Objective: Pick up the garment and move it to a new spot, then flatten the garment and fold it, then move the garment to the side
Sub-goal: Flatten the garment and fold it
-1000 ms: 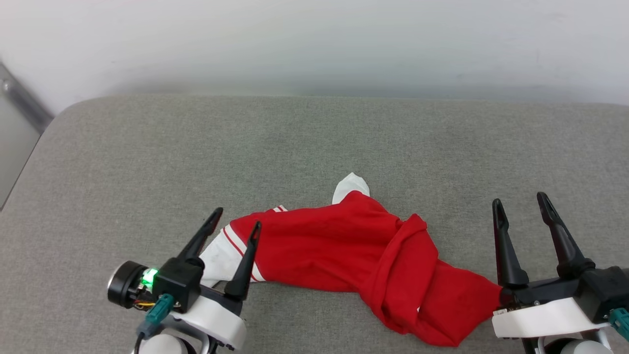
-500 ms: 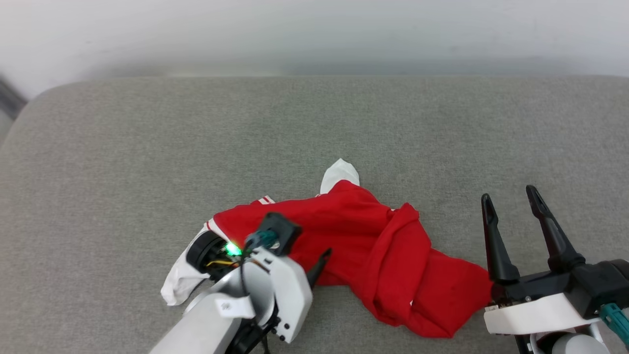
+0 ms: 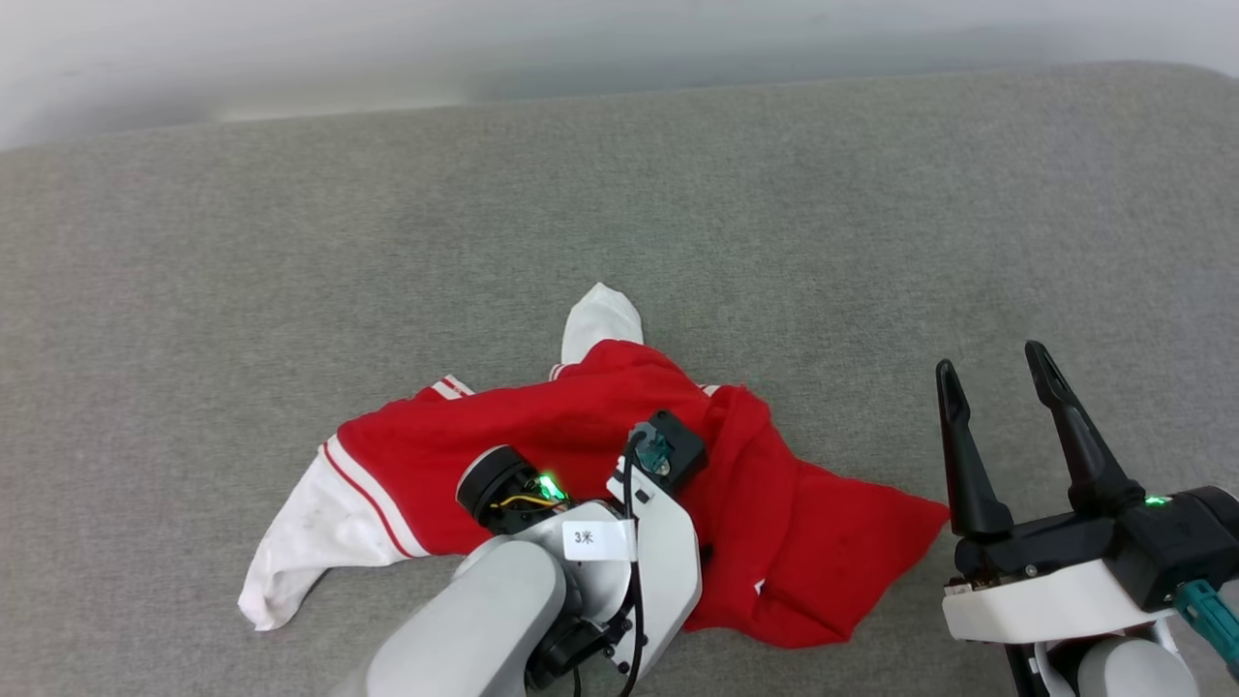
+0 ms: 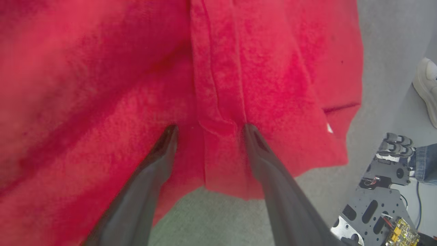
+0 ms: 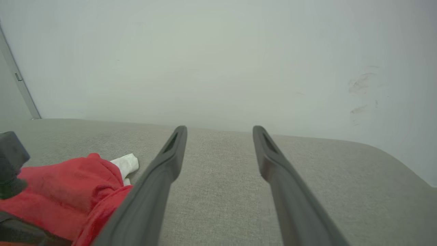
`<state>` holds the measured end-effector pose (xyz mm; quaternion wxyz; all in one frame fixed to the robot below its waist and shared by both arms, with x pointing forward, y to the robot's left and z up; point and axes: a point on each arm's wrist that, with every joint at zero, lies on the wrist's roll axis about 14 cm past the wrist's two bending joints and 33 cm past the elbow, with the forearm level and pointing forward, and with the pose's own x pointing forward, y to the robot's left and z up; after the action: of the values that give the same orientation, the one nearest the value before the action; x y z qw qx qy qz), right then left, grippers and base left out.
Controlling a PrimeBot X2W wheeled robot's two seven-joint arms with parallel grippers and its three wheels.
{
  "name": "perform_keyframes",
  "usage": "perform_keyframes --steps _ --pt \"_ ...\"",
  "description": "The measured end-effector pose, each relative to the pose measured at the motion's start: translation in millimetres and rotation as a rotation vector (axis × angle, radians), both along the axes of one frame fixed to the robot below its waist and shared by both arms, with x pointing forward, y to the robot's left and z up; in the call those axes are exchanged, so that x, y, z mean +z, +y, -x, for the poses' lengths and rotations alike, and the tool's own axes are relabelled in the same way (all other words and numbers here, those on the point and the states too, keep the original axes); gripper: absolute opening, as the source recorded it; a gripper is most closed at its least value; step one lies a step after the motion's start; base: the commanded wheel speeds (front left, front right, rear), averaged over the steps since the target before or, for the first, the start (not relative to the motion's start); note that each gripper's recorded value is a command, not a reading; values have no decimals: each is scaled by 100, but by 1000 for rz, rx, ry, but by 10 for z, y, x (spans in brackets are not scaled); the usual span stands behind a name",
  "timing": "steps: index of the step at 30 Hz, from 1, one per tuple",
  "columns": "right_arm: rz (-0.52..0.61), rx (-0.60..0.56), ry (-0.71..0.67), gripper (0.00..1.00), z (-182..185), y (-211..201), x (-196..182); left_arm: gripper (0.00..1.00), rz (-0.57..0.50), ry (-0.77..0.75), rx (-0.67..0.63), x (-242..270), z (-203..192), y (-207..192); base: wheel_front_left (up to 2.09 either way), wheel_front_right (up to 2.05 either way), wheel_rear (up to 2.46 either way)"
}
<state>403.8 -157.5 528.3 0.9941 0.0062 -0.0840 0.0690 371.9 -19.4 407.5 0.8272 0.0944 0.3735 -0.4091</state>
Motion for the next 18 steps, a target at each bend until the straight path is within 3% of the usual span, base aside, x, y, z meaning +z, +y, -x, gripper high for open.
perform_keyframes --steps 5,6,7,18 --pt "1 -20 15 100 -8 -68 -50 100 -40 66 -29 -248 78 -67 0 0 0" --pt "2 -21 17 100 -7 -72 -57 82 -47 73 -34 -275 79 -67 0 0 0" --pt "2 -22 18 100 -6 -75 -59 0 -55 78 -36 -302 85 -61 0 0 0" --pt "-7 11 -13 100 49 37 57 0 -121 105 -115 -279 463 30 0 0 0"
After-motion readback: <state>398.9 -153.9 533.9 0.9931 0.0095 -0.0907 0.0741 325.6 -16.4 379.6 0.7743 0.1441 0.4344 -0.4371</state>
